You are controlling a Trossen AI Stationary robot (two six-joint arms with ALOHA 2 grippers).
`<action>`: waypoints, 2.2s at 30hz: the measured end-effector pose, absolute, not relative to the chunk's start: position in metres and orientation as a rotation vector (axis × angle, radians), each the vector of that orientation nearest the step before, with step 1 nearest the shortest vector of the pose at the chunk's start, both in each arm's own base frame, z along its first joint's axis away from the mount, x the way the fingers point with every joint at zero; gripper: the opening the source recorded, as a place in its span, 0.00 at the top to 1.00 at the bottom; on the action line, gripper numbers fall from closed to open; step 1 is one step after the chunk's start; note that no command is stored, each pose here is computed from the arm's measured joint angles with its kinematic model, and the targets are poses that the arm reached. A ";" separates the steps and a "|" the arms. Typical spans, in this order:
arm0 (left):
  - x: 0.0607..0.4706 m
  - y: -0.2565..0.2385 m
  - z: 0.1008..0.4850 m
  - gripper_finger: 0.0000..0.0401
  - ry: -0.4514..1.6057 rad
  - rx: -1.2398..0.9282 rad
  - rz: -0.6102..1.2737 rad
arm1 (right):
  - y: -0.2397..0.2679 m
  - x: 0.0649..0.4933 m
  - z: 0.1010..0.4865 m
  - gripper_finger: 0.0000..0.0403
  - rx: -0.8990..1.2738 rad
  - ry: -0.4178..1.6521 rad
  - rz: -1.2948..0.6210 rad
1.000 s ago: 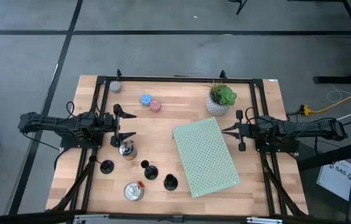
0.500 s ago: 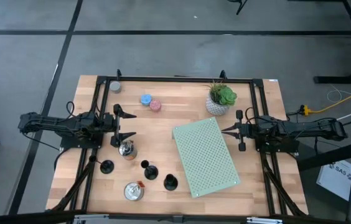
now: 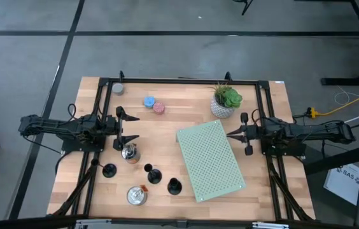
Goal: Pick & Place candle stick holders
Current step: Put the bottom black candle holder on the shelf
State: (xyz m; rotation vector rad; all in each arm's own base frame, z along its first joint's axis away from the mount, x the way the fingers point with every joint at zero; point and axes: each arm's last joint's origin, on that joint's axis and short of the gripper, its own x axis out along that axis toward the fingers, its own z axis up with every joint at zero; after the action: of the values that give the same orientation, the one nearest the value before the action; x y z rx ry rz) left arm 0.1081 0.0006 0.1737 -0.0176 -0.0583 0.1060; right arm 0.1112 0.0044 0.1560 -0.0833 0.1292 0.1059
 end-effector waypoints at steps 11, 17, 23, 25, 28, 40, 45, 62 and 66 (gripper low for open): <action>0.108 0.001 0.174 0.08 -0.059 -0.018 0.106 | 0.006 0.110 0.187 0.92 -0.059 -0.196 0.149; 0.108 0.001 0.174 0.08 -0.058 -0.018 0.106 | 0.006 0.115 0.204 0.92 -0.058 -0.180 0.147; 0.108 0.001 0.174 0.08 -0.059 -0.018 0.106 | 0.006 0.137 0.231 0.92 -0.115 -0.084 0.120; 0.108 0.001 0.174 0.08 -0.059 -0.018 0.106 | 0.006 0.148 0.239 0.92 -0.121 -0.054 0.127; 0.108 0.001 0.174 0.08 -0.059 -0.018 0.106 | 0.007 0.165 0.248 0.92 -0.112 -0.007 0.133; 0.108 0.001 0.174 0.08 -0.059 -0.018 0.106 | 0.032 0.224 0.274 0.92 -0.133 0.059 0.399; 0.108 0.001 0.174 0.08 -0.059 -0.018 0.106 | 0.039 0.237 0.284 0.92 -0.138 0.041 0.422; 0.108 0.001 0.174 0.08 -0.059 -0.018 0.106 | 0.064 0.241 0.288 0.92 -0.143 -0.037 0.517; 0.108 0.001 0.174 0.08 -0.059 -0.018 0.106 | 0.076 0.245 0.283 0.92 -0.116 -0.041 0.558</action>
State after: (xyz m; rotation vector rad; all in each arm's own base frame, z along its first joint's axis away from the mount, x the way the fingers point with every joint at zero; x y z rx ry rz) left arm 0.1081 0.0006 0.1737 -0.0180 -0.0587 0.1058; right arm 0.2446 0.0758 0.2832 -0.1163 -0.0413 0.5578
